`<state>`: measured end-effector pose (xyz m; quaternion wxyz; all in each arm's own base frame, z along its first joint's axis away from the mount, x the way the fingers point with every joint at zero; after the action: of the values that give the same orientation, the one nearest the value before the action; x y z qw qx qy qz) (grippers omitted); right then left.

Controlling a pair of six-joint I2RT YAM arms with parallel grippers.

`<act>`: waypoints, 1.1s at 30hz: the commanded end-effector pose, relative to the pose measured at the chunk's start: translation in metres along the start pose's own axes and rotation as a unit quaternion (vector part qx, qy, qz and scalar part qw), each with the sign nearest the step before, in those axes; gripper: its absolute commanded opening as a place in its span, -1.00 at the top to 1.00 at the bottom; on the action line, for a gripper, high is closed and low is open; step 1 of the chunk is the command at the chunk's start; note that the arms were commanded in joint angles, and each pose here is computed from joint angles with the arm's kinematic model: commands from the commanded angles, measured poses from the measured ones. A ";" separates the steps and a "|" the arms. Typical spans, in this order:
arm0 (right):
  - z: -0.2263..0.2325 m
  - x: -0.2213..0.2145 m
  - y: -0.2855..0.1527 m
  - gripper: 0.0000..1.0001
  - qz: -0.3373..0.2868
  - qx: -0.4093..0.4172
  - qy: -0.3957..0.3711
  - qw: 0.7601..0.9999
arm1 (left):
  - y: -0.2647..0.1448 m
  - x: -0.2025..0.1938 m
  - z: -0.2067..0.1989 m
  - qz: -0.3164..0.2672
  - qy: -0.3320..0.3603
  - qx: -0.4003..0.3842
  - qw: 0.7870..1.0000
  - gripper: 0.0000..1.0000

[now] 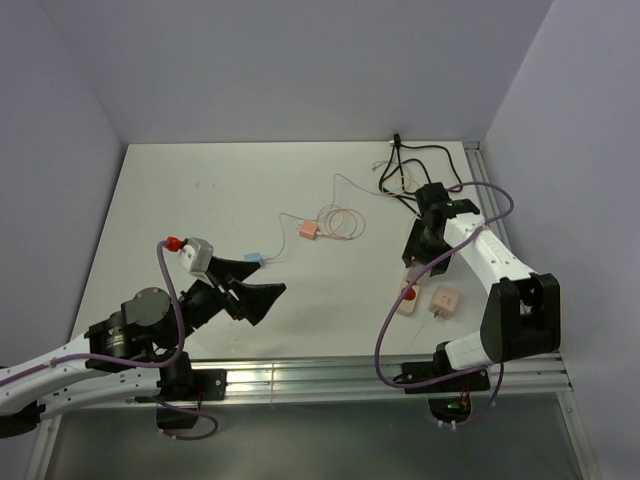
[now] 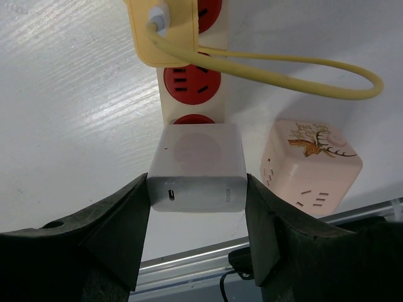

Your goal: Insert the plug

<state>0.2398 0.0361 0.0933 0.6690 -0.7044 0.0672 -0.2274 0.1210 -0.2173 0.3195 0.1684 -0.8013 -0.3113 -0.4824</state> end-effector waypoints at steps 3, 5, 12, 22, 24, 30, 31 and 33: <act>-0.022 -0.015 0.024 1.00 0.037 -0.101 -0.043 0.993 | 0.000 0.012 -0.009 -0.014 -0.004 -0.015 1.000 -0.93; -0.021 -0.028 0.031 1.00 0.057 -0.092 -0.042 0.993 | -0.002 0.014 -0.007 -0.018 -0.006 -0.012 1.000 -0.93; -0.029 -0.055 0.040 1.00 0.072 -0.078 -0.036 0.994 | -0.005 0.016 -0.007 -0.022 -0.005 -0.014 1.000 -0.93; -0.029 -0.077 0.064 1.00 0.138 -0.089 -0.039 0.986 | -0.006 0.015 -0.007 -0.018 -0.010 -0.016 1.000 -0.92; -0.030 -0.078 0.065 1.00 0.134 -0.096 -0.045 0.985 | -0.007 0.015 -0.005 -0.017 -0.009 -0.011 1.000 -0.93; -0.024 -0.093 0.072 1.00 0.149 -0.132 -0.090 0.976 | -0.007 0.018 -0.010 -0.023 -0.014 -0.023 0.999 -0.93; -0.022 -0.093 0.073 1.00 0.148 -0.132 -0.094 0.976 | -0.006 0.016 -0.010 -0.018 -0.013 -0.024 0.999 -0.92; -0.016 -0.088 0.073 1.00 0.139 -0.129 -0.100 0.977 | -0.006 0.017 -0.012 -0.014 -0.014 -0.024 0.999 -0.91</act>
<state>0.2357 0.0387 0.0695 0.6056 -0.7729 0.0261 -0.1876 0.1187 -0.2128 0.3231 0.1599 -0.8024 -0.3136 -0.4818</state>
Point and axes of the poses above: each gripper's point midway between its finger pads, its own y axis out along the fingers, its own z axis along the line the jaws close on, x = y × z, the point moved 1 cm from there along -y, back along the fingers, and after that the axes turned 1 degree about -y, right-handed, at the moved point
